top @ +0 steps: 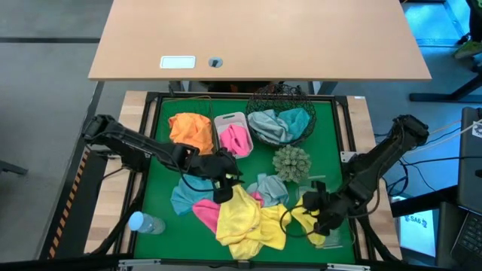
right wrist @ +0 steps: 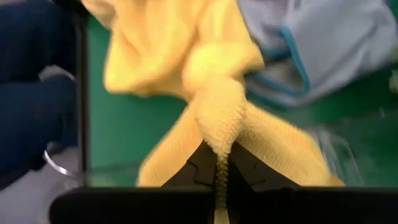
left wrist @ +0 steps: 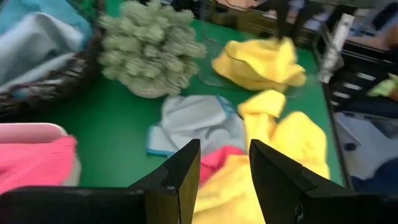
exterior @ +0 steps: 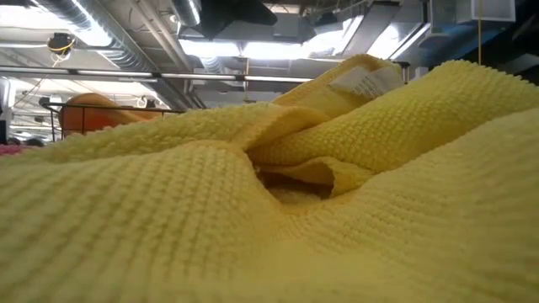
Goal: Sort microfiber towel by color & place in baskets
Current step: Put the yellow microfiber towel into the transparent bin
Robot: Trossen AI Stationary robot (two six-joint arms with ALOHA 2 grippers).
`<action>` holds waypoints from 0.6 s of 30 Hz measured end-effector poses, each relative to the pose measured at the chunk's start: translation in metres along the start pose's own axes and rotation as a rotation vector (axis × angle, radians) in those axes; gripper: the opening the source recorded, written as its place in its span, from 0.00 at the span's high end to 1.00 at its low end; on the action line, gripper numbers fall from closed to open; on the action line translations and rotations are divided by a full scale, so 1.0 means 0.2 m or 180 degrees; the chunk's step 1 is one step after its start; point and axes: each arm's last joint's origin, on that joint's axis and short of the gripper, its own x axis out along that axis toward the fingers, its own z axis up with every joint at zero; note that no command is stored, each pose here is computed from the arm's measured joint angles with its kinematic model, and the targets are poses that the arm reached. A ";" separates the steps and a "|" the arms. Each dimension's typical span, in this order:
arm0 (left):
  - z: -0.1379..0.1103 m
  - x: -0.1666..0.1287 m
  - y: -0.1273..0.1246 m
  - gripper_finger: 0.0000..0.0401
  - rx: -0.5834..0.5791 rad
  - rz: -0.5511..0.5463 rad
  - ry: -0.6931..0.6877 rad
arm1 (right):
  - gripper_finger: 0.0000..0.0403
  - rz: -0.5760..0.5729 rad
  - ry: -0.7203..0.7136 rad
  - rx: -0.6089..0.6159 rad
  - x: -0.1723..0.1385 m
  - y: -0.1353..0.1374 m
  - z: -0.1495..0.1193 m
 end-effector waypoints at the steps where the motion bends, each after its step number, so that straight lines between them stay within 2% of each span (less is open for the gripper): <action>1: 0.00 0.00 -0.01 0.67 0.0010 -0.0059 0.0026 | 0.97 -0.0016 0.0090 0.0002 0.00 -0.01 0.00; 6: -0.04 -0.02 -0.08 0.67 0.0063 -0.0463 0.0203 | 0.97 -0.0202 0.0509 0.0011 0.00 -0.06 -0.04; 12: -0.09 -0.05 -0.18 0.67 0.0179 -0.0643 0.0266 | 0.97 -0.0350 0.0838 -0.0046 -0.01 -0.10 -0.07; 18: -0.16 -0.06 -0.28 0.67 0.0304 -0.0765 0.0323 | 0.97 -0.0298 0.0966 -0.0037 -0.01 -0.10 -0.08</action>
